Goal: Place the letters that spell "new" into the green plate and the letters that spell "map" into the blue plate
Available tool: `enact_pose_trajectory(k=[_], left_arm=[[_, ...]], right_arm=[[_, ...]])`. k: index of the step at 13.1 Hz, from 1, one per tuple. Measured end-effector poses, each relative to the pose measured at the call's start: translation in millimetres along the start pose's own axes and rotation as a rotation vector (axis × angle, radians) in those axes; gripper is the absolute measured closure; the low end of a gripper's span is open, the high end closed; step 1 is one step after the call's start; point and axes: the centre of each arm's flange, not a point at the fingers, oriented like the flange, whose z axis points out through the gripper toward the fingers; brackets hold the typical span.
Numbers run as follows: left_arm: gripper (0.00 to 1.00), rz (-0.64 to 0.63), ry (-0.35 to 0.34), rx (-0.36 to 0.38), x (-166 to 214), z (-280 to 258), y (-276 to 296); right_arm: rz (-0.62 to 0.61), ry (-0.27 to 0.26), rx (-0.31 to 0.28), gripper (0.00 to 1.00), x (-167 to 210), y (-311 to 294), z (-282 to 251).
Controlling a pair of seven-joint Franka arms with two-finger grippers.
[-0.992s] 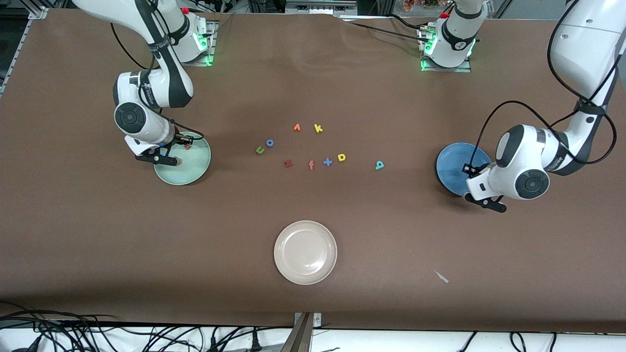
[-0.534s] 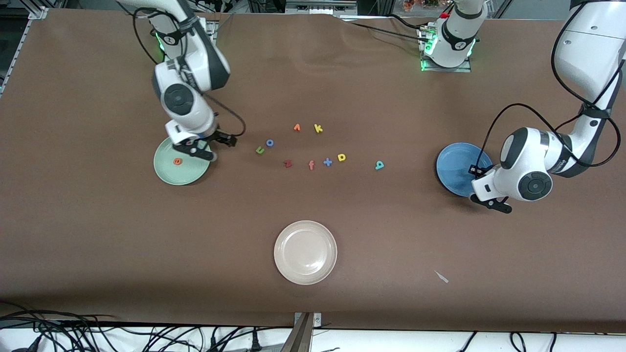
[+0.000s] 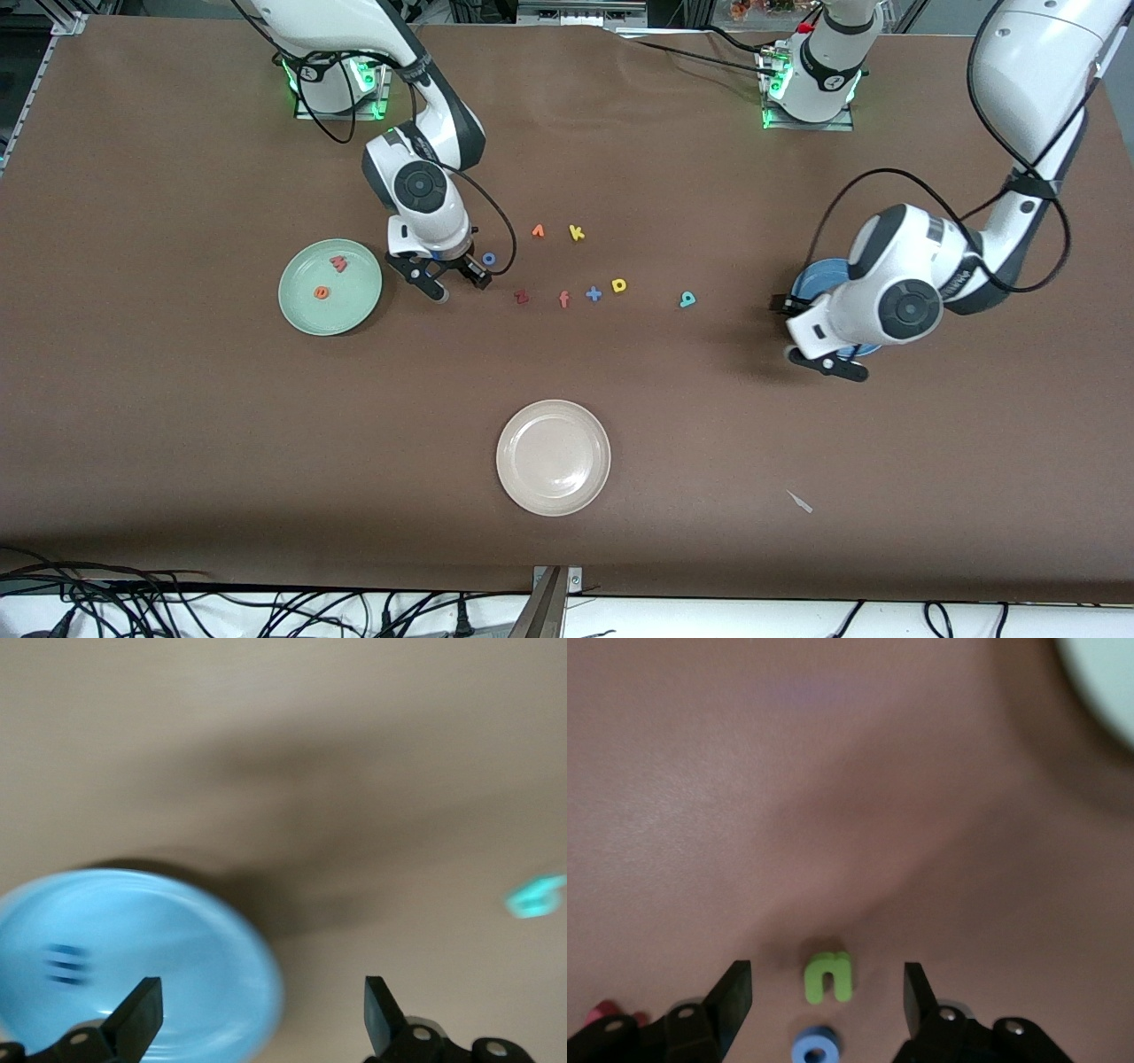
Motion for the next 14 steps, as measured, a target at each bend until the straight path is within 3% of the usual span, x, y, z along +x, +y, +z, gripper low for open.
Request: enact_pose_trajectory(k=[3,7,11,14], left_arm=[[0.01,-0.049,0.016,-0.005,-4.5,2.5,74.5],[0.07,-0.072,0.034,-0.030,-6.2,40.6,148.1],[0.10,-0.072,0.037,-0.003,2.8,83.7,156.1],[0.14,-0.074,0.031,0.012,3.8,95.9,157.8]], right_arm=[[0.008,0.002,0.000,0.27,-8.8,-2.9,11.8],[-0.001,0.004,0.007,0.73,-7.8,-5.7,8.7],[-0.075,0.012,-0.014,0.74,8.7,-5.1,-7.0],[-0.202,0.007,-0.083,0.74,67.1,18.0,-54.8]])
